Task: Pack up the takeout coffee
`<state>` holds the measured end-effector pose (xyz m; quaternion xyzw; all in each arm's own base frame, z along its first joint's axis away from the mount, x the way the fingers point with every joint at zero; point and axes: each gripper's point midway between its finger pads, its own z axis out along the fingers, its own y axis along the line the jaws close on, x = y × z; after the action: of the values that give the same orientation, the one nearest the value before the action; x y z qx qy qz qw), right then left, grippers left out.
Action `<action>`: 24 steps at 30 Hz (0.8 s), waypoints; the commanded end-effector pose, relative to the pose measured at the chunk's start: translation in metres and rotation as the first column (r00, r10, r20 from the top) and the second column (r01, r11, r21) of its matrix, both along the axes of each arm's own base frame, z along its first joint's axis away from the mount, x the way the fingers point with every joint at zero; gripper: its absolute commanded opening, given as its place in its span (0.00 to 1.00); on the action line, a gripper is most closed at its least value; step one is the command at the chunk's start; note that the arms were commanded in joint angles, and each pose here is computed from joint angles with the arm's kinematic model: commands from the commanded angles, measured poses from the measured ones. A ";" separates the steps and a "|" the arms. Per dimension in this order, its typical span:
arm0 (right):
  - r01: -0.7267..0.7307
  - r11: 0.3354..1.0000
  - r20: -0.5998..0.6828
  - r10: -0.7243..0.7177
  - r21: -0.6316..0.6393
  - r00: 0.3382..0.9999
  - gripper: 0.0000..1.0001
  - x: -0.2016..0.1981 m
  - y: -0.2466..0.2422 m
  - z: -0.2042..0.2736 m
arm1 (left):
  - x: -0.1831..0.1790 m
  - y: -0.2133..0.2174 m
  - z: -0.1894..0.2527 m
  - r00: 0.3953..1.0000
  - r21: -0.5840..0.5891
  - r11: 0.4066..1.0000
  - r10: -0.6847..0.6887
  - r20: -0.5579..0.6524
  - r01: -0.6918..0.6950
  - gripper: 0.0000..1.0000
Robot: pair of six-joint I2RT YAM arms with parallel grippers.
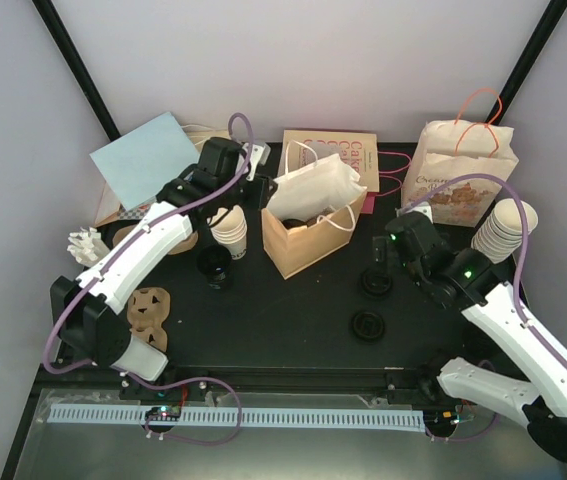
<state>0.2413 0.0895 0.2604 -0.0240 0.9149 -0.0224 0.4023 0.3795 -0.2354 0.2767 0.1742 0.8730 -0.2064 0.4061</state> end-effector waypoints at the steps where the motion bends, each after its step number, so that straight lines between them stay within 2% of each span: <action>1: 0.029 0.997 -0.043 -0.026 0.073 0.999 1.00 -0.010 0.000 -0.018 | -0.006 -0.003 0.048 0.995 -0.073 0.997 -0.031 0.098 0.039 0.52; 5: 0.052 0.993 -0.069 -0.045 0.103 0.997 1.00 -0.016 -0.001 -0.030 | -0.019 0.003 0.073 0.990 -0.100 0.994 -0.035 0.136 0.048 0.75; 11: 0.094 0.988 -0.114 -0.079 0.125 0.990 1.00 -0.022 -0.002 -0.047 | -0.046 0.017 0.102 0.986 -0.113 0.992 -0.034 0.166 0.053 0.97; 17: 0.118 0.977 -0.125 -0.096 0.175 0.987 1.00 -0.028 -0.002 -0.057 | -0.078 0.042 0.124 0.981 -0.122 0.992 0.004 0.196 0.021 0.99; 24: 0.138 0.969 -0.160 -0.106 0.203 0.981 1.00 -0.032 0.000 -0.063 | -0.113 0.065 0.123 0.984 -0.114 0.993 0.028 0.174 -0.008 0.99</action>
<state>0.2087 0.0873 0.1968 0.0475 0.9405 0.0356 0.3346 0.2850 -0.1873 0.4052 0.1751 0.8071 -0.2480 0.5063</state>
